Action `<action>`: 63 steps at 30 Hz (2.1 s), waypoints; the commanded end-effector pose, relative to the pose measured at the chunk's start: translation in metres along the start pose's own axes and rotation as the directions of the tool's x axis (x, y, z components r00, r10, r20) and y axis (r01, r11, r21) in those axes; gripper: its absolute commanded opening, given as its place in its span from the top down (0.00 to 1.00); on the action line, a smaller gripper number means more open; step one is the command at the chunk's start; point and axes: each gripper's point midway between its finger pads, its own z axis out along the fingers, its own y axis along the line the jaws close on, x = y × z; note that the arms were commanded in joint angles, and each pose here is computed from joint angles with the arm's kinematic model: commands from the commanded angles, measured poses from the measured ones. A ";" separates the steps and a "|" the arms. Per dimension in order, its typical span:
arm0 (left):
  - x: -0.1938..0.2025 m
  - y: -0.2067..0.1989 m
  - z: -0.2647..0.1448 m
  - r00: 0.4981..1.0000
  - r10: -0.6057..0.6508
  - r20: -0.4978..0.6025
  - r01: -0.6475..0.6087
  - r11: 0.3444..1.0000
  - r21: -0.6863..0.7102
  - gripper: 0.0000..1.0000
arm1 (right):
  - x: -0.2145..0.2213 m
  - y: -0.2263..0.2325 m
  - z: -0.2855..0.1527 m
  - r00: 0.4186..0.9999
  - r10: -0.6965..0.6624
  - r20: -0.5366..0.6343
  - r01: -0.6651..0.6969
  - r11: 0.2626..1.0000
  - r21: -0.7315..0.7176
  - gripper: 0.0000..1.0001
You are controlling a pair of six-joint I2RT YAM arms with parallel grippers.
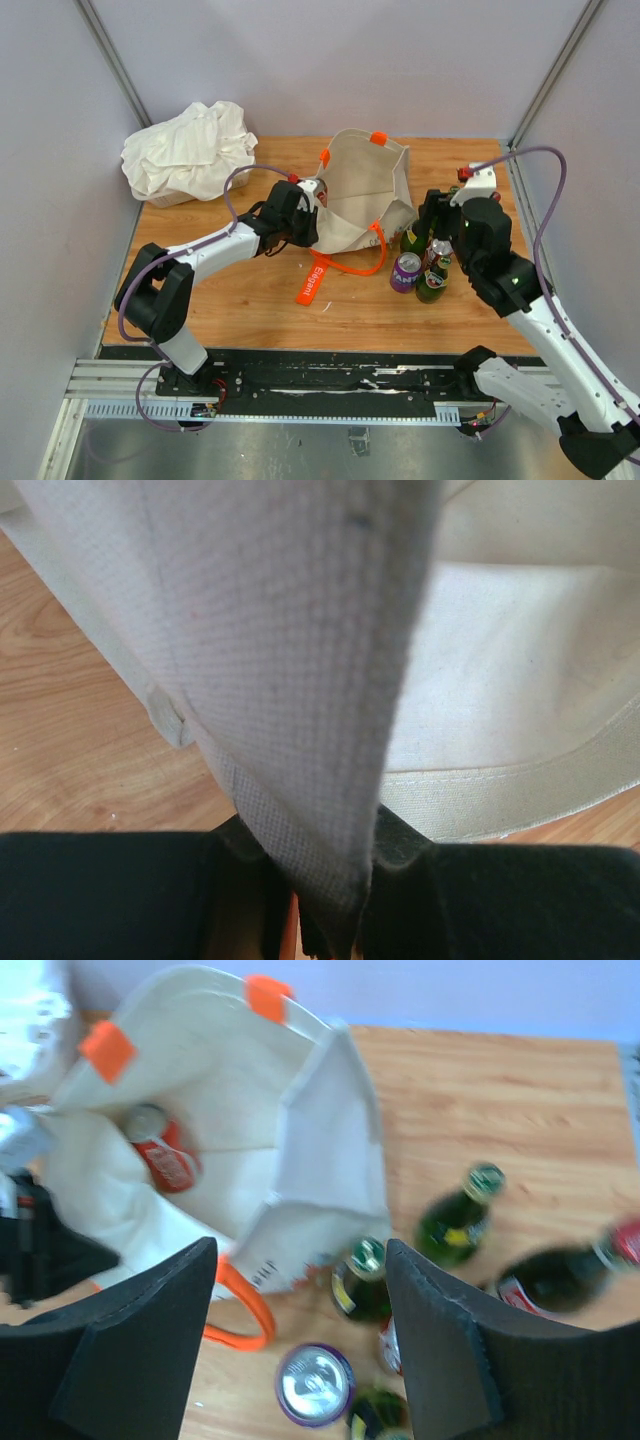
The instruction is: Take the beverage out of the canvas bag
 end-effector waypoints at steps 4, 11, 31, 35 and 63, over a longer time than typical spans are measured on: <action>0.008 0.002 -0.008 0.999 -0.035 -0.018 0.035 0.999 -0.005 0.86 | -0.017 0.097 0.051 0.996 -0.076 -0.057 0.049 0.924 -0.380 0.37; 0.005 0.000 -0.015 0.998 -0.065 -0.005 0.065 0.998 -0.005 0.86 | 0.037 0.133 0.116 0.975 -0.101 -0.198 0.002 0.894 -0.447 0.26; -0.001 -0.006 -0.031 0.992 -0.124 -0.004 0.124 0.992 -0.004 0.86 | 0.126 0.169 0.232 0.931 -0.178 -0.319 -0.003 0.870 -0.492 0.01; -0.003 -0.005 -0.029 0.993 -0.121 -0.005 0.121 0.993 -0.008 0.86 | 0.134 0.175 0.236 0.930 -0.169 -0.326 -0.025 0.857 -0.515 0.02; 0.008 -0.009 -0.018 0.993 -0.108 -0.046 0.110 0.994 0.025 0.86 | 0.188 0.226 0.236 0.908 -0.254 -0.332 -0.017 0.771 -0.636 0.01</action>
